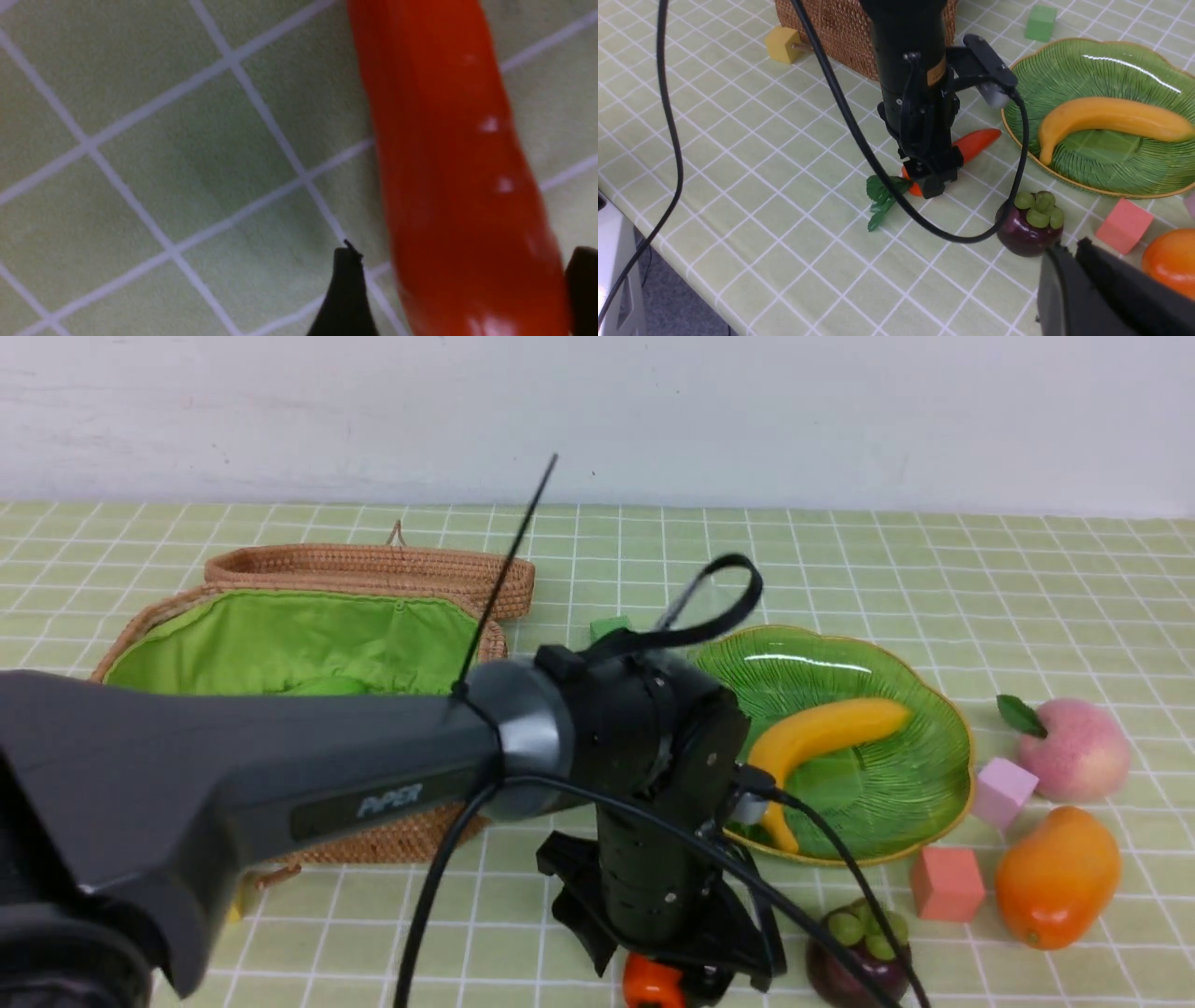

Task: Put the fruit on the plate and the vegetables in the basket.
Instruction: Use the left arm to grab a carrot and put it into the left basket

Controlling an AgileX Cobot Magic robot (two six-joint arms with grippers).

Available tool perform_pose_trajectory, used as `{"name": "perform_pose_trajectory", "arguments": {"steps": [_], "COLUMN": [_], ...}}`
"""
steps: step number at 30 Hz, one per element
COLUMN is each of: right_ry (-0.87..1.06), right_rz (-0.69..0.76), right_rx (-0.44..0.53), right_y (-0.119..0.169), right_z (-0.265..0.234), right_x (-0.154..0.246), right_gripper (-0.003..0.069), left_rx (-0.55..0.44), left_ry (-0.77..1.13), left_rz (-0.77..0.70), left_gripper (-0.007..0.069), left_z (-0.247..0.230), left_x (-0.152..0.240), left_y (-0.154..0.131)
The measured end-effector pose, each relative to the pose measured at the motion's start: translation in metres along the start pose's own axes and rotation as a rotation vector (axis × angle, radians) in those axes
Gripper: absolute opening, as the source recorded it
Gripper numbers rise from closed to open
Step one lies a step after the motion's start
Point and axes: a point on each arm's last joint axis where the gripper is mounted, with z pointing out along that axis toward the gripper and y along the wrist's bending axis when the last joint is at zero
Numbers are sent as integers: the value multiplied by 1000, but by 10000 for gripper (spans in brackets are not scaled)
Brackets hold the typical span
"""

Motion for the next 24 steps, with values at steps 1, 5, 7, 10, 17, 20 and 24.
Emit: {"name": "perform_pose_trajectory", "arguments": {"steps": [1,5,7,10,17,20,24], "right_ry": [0,0,0,0,-6,-18,-60], "right_rz": [0,0,0,0,0,1,-20], "right_rx": [0,0,0,0,2,4,4], "right_y": [0,0,0,0,0,0,0], "right_z": [0,0,0,0,0,0,0], "right_x": [0,0,0,0,-1,-2,-6], "right_gripper": [42,42,42,42,49,52,52], "left_rx": [-11,-16,-23,-31,-37,-30,-34], "left_ry": [4,22,46,73,95,44,-79], "left_rz": [7,7,7,6,6,10,24], "left_gripper": [484,394,396,396,396,396,396], "left_z": [2,4,4,2,-46,-81,-127], "left_x": [0,1,4,6,19,26,36], "left_y": [1,1,2,3,6,9,15]}}
